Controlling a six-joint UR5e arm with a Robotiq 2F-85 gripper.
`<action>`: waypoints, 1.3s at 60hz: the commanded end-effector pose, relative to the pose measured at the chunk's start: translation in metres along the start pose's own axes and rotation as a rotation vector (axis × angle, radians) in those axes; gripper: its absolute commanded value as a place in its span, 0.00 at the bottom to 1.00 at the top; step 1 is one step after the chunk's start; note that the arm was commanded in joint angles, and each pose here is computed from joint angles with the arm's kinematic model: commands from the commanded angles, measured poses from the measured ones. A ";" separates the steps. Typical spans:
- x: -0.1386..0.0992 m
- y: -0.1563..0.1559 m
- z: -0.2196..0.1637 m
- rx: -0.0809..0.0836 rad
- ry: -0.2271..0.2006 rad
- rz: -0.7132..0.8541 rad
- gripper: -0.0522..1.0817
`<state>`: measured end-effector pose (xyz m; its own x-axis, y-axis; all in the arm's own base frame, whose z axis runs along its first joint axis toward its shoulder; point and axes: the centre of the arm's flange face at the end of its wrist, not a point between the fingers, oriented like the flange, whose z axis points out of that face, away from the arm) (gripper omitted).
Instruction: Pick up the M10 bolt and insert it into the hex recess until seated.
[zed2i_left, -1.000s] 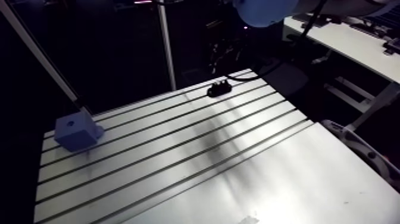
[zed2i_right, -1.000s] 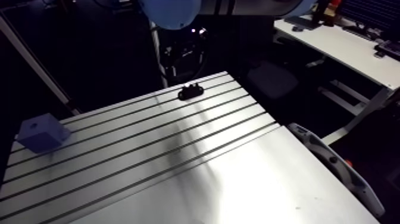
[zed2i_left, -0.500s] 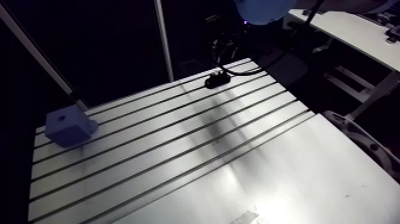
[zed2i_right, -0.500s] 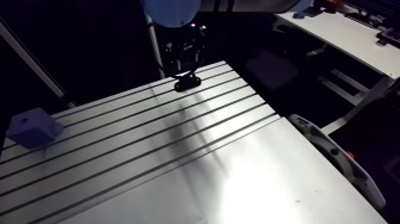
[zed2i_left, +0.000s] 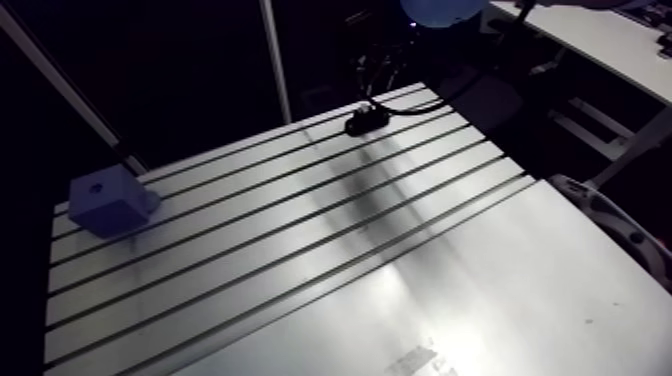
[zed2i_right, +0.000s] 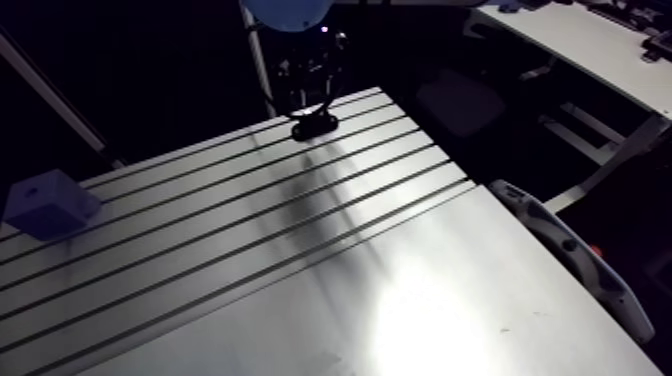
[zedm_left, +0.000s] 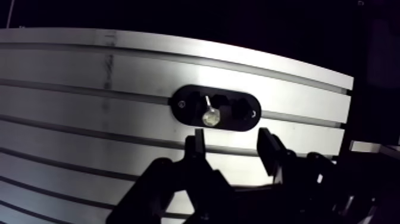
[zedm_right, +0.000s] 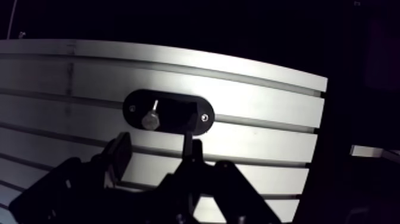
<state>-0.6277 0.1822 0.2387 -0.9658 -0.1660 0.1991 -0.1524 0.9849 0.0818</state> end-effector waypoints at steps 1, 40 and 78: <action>0.001 0.000 0.007 0.006 -0.006 -0.001 0.43; 0.002 0.000 0.023 0.020 -0.022 -0.001 0.47; 0.009 0.001 0.028 0.024 -0.021 -0.007 0.47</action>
<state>-0.6424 0.1838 0.2164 -0.9682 -0.1709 0.1829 -0.1618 0.9848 0.0633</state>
